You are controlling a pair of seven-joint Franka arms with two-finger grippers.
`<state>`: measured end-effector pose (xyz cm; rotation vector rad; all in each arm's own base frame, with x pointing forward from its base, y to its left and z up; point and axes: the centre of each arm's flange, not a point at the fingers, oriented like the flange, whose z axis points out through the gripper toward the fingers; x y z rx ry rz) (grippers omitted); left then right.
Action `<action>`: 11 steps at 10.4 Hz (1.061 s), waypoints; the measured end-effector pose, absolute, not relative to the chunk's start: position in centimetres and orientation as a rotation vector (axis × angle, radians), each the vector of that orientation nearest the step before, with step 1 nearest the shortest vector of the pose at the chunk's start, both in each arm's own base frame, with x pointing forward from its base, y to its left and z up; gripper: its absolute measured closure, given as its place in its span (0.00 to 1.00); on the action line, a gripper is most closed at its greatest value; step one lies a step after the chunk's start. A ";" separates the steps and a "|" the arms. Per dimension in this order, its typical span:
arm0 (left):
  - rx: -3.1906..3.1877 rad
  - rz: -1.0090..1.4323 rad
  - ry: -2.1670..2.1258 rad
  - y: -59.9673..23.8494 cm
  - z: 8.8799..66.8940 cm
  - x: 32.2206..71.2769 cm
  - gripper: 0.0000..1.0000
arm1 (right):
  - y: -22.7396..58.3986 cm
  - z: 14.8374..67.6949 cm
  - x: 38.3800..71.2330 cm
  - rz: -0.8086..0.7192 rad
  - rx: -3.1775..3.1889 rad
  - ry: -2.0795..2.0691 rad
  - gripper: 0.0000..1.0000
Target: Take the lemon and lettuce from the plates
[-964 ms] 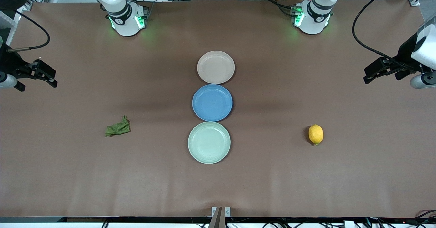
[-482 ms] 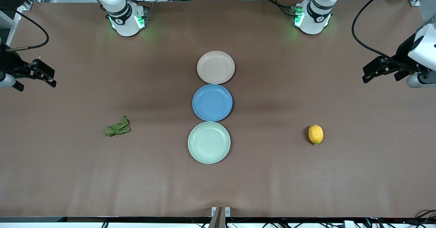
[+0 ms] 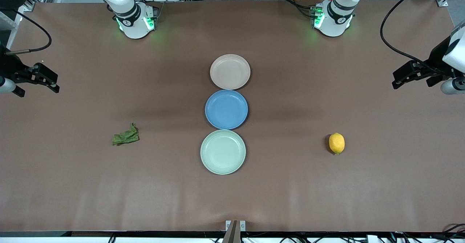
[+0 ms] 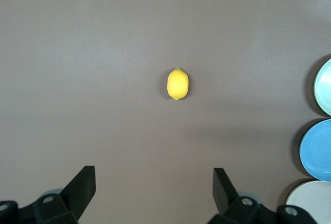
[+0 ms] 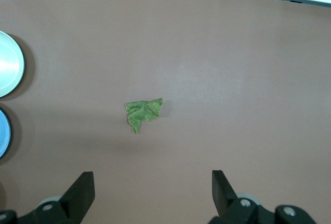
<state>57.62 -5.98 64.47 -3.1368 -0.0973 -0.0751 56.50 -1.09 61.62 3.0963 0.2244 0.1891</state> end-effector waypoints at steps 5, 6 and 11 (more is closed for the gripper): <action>-3.136 -0.072 -0.098 -5.9 64.4 57.6 0.00 | -1.1 62.4 56.6 0.215 3.093 0.223 0.00; -3.136 -0.072 -0.099 -5.9 64.4 57.6 0.00 | -1.2 62.9 56.6 0.230 3.091 0.221 0.00; -3.136 -0.070 -0.099 -5.9 64.3 57.6 0.00 | -1.2 65.1 56.2 0.241 3.093 0.202 0.00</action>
